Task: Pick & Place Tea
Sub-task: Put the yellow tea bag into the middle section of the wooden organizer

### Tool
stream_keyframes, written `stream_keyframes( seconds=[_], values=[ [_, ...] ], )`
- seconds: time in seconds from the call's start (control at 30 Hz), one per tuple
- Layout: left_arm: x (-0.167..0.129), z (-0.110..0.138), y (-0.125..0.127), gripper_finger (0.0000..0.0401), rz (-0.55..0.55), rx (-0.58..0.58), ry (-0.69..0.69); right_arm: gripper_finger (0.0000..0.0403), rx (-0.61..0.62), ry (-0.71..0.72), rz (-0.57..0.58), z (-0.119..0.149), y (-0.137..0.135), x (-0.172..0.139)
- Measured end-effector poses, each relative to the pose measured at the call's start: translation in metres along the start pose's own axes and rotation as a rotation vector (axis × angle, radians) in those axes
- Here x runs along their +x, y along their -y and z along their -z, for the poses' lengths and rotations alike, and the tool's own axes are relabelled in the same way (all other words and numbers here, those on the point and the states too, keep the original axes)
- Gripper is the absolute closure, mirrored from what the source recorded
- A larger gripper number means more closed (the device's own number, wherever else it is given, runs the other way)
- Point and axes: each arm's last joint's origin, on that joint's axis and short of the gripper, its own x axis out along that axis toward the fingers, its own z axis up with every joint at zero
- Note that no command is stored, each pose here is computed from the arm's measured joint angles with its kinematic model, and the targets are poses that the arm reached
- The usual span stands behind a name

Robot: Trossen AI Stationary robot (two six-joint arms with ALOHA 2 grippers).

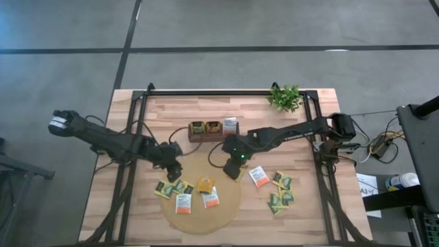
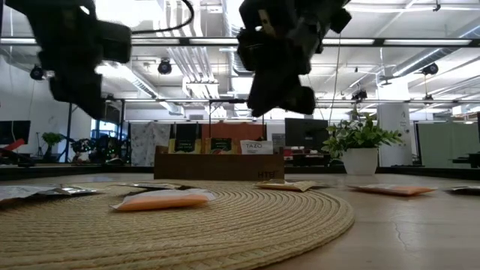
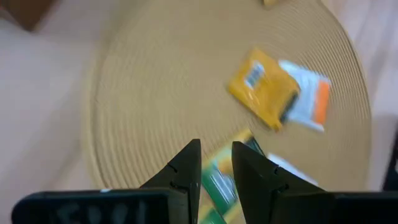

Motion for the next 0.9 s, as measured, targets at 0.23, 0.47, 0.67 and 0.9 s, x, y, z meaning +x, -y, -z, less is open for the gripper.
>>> stream_keyframes(
  seconds=[0.23,0.47,0.67,0.9],
  values=[
    [-0.004,0.030,0.019,0.0316,-0.001,-0.046,-0.032,0.0335,-0.014,0.027,-0.022,-0.007,0.001,0.018],
    [-0.005,0.033,0.024,0.0316,0.011,-0.113,0.011,0.0335,-0.023,-0.002,0.024,-0.005,0.006,0.018],
    [-0.004,0.021,0.023,0.0316,-0.003,-0.074,0.128,0.0335,0.015,-0.067,0.197,0.005,0.018,0.014],
    [0.009,0.014,0.019,0.0316,-0.084,0.227,0.130,0.0335,-0.175,-0.134,0.101,0.015,0.002,0.017]
  ],
)
